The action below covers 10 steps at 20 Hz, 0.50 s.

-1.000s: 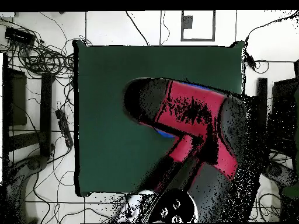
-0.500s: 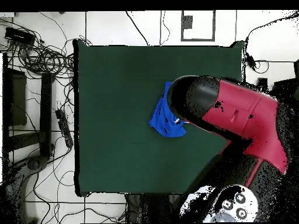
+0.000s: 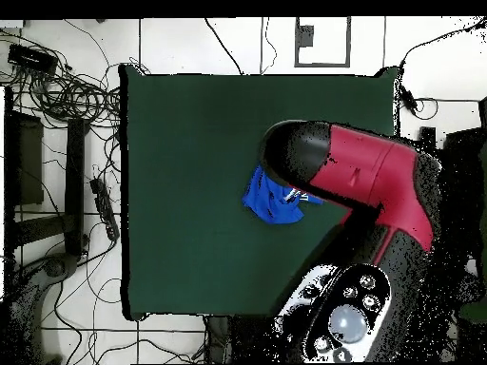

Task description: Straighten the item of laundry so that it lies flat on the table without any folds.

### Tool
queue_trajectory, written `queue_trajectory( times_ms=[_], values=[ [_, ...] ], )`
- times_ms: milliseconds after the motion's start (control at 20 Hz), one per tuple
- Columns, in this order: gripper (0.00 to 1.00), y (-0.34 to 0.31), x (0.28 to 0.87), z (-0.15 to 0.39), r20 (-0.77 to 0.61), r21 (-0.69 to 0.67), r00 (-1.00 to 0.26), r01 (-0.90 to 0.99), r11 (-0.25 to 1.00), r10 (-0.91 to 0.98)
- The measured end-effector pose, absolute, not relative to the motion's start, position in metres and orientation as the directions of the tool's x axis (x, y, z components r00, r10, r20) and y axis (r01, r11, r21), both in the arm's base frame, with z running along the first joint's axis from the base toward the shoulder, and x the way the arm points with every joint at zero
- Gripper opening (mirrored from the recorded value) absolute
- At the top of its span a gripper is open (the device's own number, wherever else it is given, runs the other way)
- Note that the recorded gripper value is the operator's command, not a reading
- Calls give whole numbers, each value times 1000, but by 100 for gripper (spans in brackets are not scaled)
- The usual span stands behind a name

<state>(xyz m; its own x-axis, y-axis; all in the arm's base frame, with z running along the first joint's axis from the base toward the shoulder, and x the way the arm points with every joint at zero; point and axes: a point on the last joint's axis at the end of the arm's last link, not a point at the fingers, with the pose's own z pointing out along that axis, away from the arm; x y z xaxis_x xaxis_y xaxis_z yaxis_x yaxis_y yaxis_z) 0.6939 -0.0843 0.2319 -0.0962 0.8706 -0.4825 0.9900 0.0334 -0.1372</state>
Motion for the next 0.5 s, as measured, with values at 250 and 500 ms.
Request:
queue_trajectory(
  times_ms=[250,500],
  values=[
    [100,-73,692,203,-482,-176,-134,983,54,866],
    [100,-62,689,177,-476,-215,-166,974,68,864]
  ],
)
